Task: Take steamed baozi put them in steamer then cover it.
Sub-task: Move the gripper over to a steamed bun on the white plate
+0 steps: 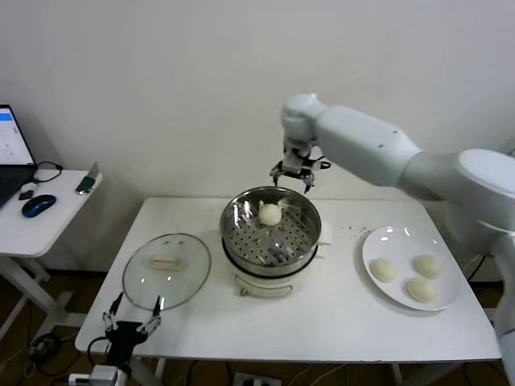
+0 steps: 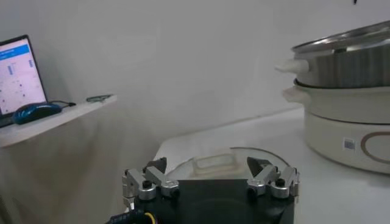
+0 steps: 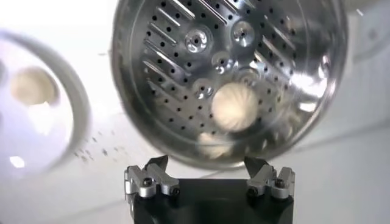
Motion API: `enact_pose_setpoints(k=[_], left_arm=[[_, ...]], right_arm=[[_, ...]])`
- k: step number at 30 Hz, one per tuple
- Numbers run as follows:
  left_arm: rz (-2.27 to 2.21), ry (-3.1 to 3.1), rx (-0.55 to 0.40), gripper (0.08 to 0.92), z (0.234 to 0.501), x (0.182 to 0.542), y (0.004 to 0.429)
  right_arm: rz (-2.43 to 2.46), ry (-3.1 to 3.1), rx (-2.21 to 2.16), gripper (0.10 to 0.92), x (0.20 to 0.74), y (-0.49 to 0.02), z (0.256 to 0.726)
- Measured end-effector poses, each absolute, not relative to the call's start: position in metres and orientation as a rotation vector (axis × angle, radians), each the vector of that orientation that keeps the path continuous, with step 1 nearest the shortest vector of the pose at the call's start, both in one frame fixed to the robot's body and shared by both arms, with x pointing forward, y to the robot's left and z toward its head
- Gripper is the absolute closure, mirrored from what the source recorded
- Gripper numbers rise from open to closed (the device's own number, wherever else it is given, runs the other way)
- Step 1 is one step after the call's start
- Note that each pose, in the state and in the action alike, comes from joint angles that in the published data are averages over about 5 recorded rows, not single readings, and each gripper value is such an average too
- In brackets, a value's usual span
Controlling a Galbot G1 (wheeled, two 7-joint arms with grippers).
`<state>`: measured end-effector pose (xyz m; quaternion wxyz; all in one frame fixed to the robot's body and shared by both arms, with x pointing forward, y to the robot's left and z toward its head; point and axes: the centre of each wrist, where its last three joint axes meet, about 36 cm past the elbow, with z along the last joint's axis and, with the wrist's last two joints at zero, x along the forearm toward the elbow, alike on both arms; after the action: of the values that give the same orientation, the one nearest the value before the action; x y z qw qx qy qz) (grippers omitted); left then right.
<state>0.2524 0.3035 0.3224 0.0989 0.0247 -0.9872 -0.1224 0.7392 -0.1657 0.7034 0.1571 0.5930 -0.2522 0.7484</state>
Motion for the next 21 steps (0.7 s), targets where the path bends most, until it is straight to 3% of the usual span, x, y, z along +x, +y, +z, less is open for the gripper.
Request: enact_pose_setpoints(k=[11,21], left_arm=[[-0.358,-2.924,0.068,0.177,0.324,0.254,0.296],[-0.372,-2.911,0.088,0.177,0.325,0.248,0.3]], right_arm=[[1.613,-1.202,1.472,0.2,0.717,-0.33,0.646],[1.347,-1.299,1.343,0.2,0.695,-0.41,0.559]])
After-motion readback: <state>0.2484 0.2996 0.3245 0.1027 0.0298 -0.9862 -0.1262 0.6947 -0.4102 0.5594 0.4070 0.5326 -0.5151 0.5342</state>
